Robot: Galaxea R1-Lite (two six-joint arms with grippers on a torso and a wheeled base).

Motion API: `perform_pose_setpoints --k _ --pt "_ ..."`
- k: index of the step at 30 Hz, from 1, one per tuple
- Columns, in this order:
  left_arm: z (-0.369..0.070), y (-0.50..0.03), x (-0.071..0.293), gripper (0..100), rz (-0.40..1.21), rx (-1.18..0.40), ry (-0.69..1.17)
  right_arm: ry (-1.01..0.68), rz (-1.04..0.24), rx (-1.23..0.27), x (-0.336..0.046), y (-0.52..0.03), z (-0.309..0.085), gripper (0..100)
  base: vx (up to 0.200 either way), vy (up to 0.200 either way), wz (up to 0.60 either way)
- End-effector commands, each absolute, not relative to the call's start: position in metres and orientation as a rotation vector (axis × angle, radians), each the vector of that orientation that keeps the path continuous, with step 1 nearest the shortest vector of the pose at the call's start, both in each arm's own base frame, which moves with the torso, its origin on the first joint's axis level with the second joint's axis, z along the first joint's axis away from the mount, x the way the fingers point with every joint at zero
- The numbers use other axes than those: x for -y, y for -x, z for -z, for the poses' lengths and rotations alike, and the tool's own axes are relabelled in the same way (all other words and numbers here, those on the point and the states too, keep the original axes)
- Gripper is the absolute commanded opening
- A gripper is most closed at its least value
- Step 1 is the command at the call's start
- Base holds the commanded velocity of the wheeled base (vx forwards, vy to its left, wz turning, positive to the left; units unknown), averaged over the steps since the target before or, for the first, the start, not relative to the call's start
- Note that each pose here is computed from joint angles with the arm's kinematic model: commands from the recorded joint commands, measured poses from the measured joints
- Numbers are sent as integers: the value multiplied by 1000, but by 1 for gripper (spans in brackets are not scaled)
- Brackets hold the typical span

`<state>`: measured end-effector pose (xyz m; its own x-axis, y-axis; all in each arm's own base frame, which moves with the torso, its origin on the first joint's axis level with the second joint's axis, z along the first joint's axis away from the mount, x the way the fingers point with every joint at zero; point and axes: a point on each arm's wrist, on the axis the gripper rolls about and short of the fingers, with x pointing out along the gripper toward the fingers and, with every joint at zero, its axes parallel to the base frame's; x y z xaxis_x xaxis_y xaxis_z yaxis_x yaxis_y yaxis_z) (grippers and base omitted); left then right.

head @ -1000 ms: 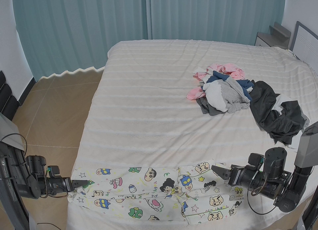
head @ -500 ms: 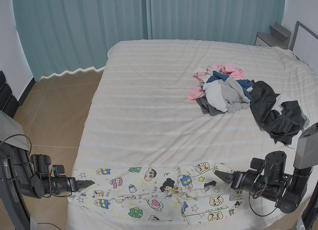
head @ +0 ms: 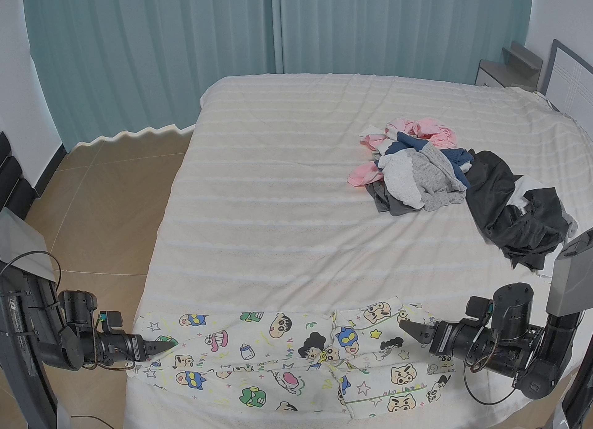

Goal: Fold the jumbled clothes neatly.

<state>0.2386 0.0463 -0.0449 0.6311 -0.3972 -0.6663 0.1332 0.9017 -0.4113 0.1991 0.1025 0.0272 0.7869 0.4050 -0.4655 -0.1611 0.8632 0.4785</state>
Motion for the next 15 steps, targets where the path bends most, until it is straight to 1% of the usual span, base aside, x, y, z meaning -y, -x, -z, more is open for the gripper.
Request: perform_pose_setpoints --k 1,4,5,12,15 --pt "49 -239 -42 100 326 -851 338 -432 -316 -597 -103 -199 -26 100 0 0 0" --pt "50 -240 -39 100 337 -859 335 -432 -316 -597 -103 -199 -26 100 0 0 0" --pt "51 -240 -39 0 337 -861 336 -432 -316 -597 -103 -199 -26 100 0 0 0" --pt "51 -239 -40 0 334 -860 337 -432 -314 -596 -103 -199 -26 100 0 0 0" --pt "51 -238 -46 0 308 -851 348 -432 -314 -597 -103 -199 -26 100 0 0 0"
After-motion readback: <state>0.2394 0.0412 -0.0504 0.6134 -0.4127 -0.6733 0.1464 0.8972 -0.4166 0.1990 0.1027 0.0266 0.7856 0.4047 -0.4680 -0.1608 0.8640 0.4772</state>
